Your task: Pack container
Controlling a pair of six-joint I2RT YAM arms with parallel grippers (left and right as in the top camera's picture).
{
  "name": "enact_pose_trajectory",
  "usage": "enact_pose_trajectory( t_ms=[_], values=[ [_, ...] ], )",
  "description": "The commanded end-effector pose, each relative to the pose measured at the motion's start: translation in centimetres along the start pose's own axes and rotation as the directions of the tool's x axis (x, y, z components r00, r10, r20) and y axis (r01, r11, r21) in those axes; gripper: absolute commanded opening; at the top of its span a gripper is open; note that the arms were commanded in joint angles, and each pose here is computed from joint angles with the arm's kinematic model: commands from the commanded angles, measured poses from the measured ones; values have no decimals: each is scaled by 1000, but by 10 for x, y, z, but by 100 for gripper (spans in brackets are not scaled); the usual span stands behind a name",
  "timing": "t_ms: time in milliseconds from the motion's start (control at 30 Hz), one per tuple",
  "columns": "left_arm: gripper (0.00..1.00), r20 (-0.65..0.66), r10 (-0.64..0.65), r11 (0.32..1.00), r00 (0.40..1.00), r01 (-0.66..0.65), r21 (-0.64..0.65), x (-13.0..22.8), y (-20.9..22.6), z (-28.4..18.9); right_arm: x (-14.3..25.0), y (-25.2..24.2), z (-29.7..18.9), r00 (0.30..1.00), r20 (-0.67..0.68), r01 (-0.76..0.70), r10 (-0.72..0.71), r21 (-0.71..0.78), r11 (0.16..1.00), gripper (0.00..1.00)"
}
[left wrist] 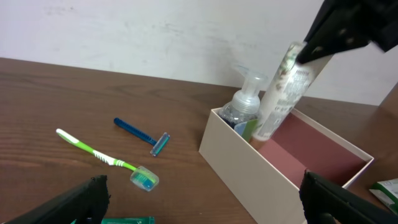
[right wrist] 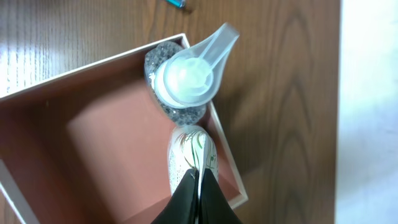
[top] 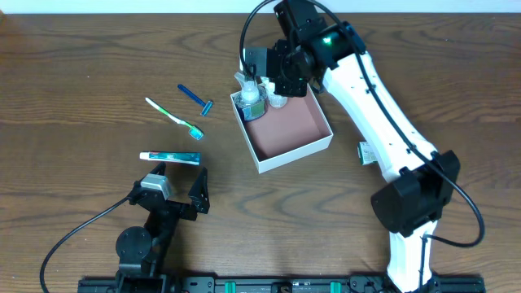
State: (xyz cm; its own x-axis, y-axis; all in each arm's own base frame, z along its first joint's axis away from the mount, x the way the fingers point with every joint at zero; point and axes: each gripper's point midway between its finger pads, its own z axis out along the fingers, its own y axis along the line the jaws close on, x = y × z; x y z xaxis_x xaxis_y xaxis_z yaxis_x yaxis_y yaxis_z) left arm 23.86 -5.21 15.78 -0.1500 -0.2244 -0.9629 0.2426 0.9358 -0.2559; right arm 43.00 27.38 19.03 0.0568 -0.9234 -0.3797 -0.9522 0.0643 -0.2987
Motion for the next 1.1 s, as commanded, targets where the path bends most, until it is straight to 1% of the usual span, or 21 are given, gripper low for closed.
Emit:
enact_pose_trajectory(
  t_ms=[0, 233, 267, 333, 367, 400, 433, 467, 500, 700, 733, 800, 867, 933, 967, 1067],
  values=[
    [98, -45, 4, 1000, 999, -4, -6, 15, 4, 1, -5, 2, 16, 999, 40, 20, -18, -38, 999, 1],
    [98, -45, 4, 1000, 999, -4, -6, 15, 4, 1, -2, -15, 20, 998, 55, 12, -12, 10, 1000, 2],
    [98, -45, 4, 1000, 999, -4, -6, 15, 4, 1, -1, -19, 19, 998, 58, 9, -10, 22, 1000, 6],
    [98, -45, 4, 1000, 999, -4, -6, 15, 4, 1, 0, -23, 18, 998, 62, -2, 0, 33, 999, 18],
    [98, -45, 4, 1000, 999, -4, -6, 15, 4, 1, 1, -24, 18, 998, 64, -11, 8, 36, 999, 28],
    [98, -45, 4, 1000, 999, -4, -6, 15, 4, 1, 1, -25, 18, 998, 65, -13, 11, 40, 999, 41],
    [98, -45, 4, 1000, 999, -4, -6, 15, 4, 1, 1, -27, 18, 998, 66, -23, 20, 46, 999, 57],
    [98, -45, 4, 1000, 999, -4, -6, 15, 4, 1, 1, -30, 17, 997, 69, -36, 32, 54, 998, 67],
    [98, -45, 4, 1000, 999, -4, -6, 15, 4, 1, 1, -32, 17, 996, 74, -45, 40, 62, 997, 73],
    [98, -45, 4, 1000, 999, -4, -6, 15, 4, 1, -4, -41, 11, 993, 98, -70, 61, 99, 993, 79],
    [98, -45, 4, 1000, 999, -4, -6, 15, 4, 1, -6, -44, 8, 991, 108, -90, 79, 109, 990, 82],
    [98, -45, 4, 1000, 999, -4, -6, 15, 4, 1, -12, -50, -1, 982, 136, -148, 129, 132, 980, 93],
    [98, -45, 4, 1000, 999, -4, -6, 15, 4, 1, -17, -60, -16, 960, 174, -248, 218, 168, 954, 99],
    [98, -45, 4, 1000, 999, -4, -6, 15, 4, 1, -20, -66, -33, 936, 200, -329, 291, 197, 923, 99],
    [98, -45, 4, 1000, 999, -4, -6, 15, 4, 1, -20, -68, -43, 919, 211, -375, 332, 210, 903, 96],
    [98, -45, 4, 1000, 999, -4, -6, 15, 4, 1, -13, -68, -66, 867, 221, -491, 446, 232, 840, 95]
  ],
)
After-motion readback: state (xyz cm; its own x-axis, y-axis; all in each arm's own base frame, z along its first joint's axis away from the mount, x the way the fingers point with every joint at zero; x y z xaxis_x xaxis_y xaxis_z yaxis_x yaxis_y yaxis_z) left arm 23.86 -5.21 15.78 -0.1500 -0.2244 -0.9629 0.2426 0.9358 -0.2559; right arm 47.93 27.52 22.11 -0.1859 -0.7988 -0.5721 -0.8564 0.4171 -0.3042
